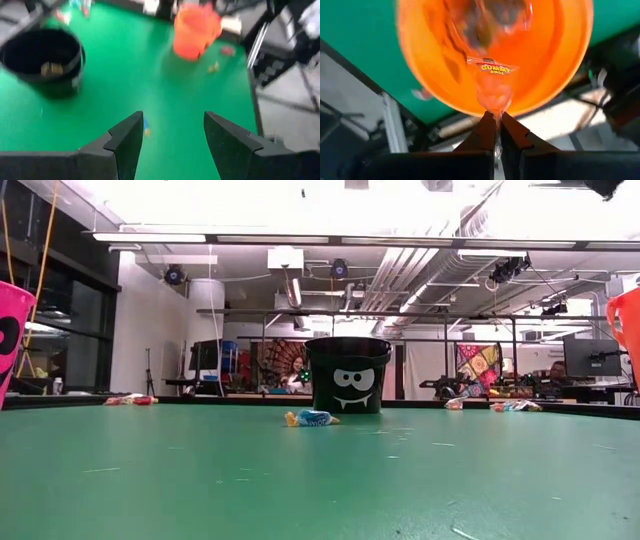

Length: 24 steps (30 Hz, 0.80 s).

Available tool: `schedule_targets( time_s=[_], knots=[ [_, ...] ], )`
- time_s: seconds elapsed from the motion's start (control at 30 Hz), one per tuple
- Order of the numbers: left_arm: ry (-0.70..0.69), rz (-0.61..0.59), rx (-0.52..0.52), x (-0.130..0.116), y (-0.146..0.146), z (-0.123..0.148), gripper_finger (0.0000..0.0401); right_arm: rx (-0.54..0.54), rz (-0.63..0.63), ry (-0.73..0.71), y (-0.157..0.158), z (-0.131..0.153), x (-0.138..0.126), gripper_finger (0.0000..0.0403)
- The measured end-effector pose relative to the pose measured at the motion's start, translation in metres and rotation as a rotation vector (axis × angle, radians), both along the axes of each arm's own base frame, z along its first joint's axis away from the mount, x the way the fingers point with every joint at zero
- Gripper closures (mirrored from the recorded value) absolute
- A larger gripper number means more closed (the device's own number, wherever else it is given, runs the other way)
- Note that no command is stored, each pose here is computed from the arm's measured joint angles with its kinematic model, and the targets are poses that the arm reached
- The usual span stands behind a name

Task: Sort candy by brand, put in halloween buckets
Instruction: Put the orange gummy into the orange bucket, then put the transparent candy into the black bucket

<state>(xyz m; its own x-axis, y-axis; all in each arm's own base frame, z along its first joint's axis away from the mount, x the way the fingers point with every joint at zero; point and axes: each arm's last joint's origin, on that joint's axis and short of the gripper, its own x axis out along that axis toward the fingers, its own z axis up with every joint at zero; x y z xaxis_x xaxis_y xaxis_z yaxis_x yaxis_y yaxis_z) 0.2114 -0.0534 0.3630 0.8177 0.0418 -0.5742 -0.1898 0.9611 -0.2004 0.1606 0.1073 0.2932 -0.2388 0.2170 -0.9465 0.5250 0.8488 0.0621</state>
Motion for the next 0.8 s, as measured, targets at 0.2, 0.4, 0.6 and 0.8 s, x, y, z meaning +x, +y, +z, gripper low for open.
schedule_targets(
  time_s=[0.2,0.4,0.6,0.8],
  knots=[
    [0.139,0.006,-0.042,-0.012,-0.008,-0.011,0.0202,-0.018,-0.022,0.006,0.000,-0.014,0.001,0.0380],
    [0.209,-0.087,-0.114,-0.017,-0.015,-0.014,0.0202,-0.036,-0.074,-0.033,-0.003,-0.008,0.005,0.0273],
    [0.271,-0.119,-0.097,-0.021,-0.013,-0.018,0.0202,-0.058,-0.045,-0.082,-0.005,-0.001,0.008,0.0159],
    [0.272,-0.138,-0.075,-0.020,-0.010,-0.018,0.0202,-0.098,-0.048,-0.139,-0.009,0.011,0.011,0.0113]
  ],
)
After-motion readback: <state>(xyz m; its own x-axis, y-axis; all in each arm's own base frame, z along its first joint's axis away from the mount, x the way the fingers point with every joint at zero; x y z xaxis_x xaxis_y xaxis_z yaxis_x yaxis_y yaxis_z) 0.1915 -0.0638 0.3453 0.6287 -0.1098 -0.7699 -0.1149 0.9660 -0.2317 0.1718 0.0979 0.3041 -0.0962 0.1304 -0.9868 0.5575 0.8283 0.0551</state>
